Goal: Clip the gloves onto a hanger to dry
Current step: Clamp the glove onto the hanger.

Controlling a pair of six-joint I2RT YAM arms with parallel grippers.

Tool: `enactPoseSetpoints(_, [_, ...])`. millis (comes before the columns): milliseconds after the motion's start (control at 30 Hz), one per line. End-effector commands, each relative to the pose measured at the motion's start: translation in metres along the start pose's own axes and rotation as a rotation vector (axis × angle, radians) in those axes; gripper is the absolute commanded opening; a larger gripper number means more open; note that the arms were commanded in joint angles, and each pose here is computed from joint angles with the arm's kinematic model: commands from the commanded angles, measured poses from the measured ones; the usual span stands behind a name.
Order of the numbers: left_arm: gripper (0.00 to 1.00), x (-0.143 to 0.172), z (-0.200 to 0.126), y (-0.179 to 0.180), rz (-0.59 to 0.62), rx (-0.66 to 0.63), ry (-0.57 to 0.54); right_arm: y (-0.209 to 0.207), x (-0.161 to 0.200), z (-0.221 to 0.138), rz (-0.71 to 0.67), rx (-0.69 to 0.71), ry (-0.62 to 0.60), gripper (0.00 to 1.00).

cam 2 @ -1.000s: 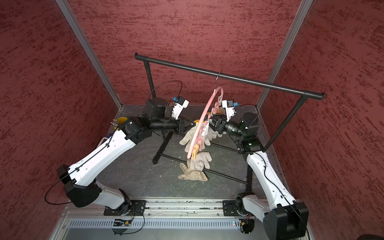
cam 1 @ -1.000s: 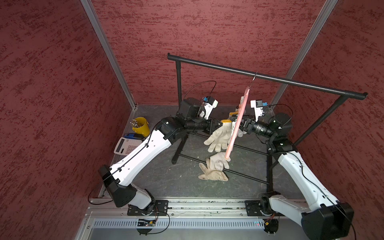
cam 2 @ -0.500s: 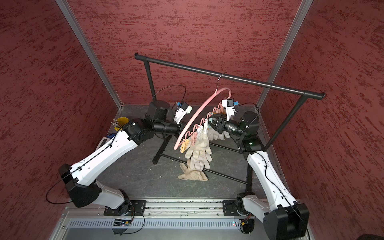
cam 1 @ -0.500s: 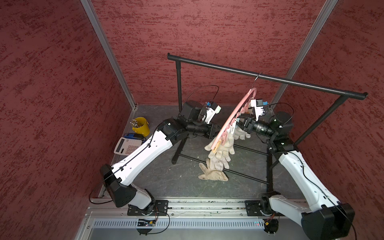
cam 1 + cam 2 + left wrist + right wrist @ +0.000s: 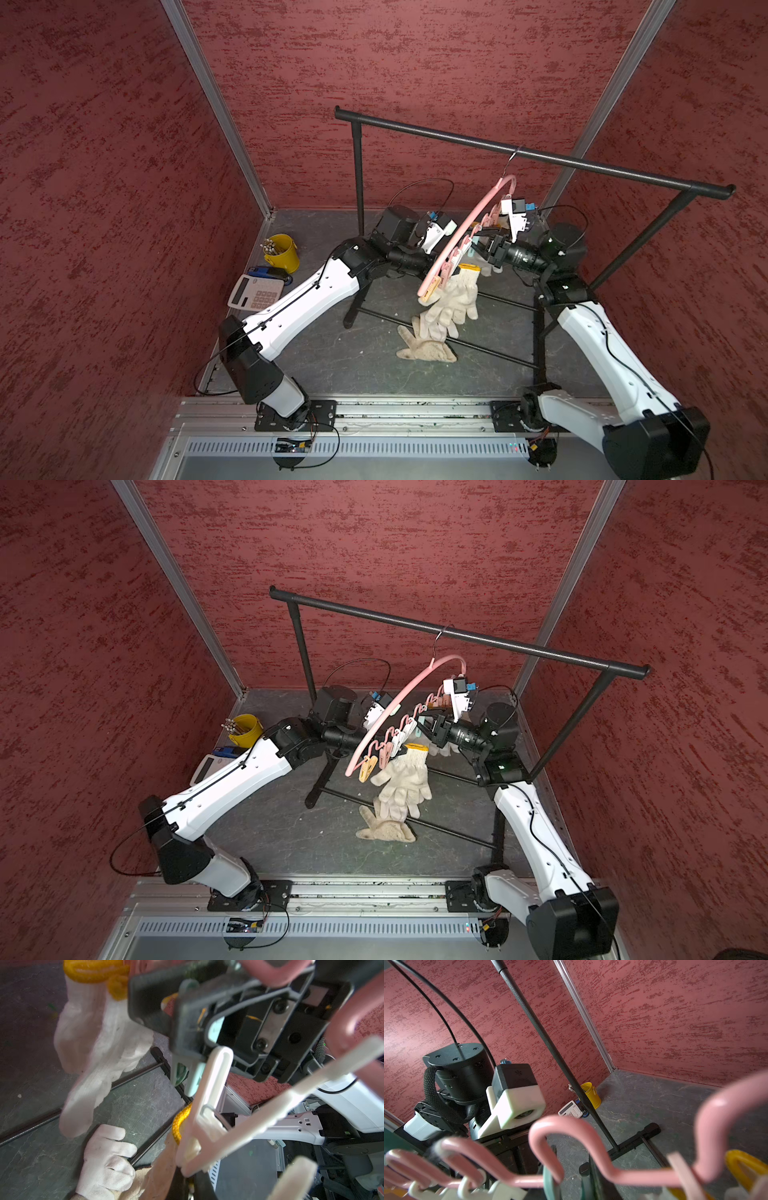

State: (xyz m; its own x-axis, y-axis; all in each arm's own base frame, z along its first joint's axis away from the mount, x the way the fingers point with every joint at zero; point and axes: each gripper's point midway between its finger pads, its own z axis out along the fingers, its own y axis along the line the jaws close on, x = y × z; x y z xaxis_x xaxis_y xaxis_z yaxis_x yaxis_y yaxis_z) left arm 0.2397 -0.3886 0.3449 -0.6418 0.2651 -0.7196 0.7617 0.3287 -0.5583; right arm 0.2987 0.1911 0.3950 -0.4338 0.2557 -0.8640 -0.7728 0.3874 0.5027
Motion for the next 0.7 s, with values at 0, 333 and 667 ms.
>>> enactPoseSetpoints(0, [0.0, -0.014, 0.001, -0.007, 0.074, 0.026, -0.067, 0.021, -0.016, -0.005, -0.063, -0.031, -0.03, 0.2])
enactPoseSetpoints(333, [0.0, -0.027, 0.005, 0.002, 0.083, -0.012, -0.121, 0.026, -0.013, -0.01, -0.057, -0.039, -0.041, 0.2])
enactPoseSetpoints(667, [0.0, -0.038, 0.0, -0.003, 0.086, -0.012, -0.161, 0.024, -0.007, -0.011, -0.048, -0.037, -0.036, 0.2])
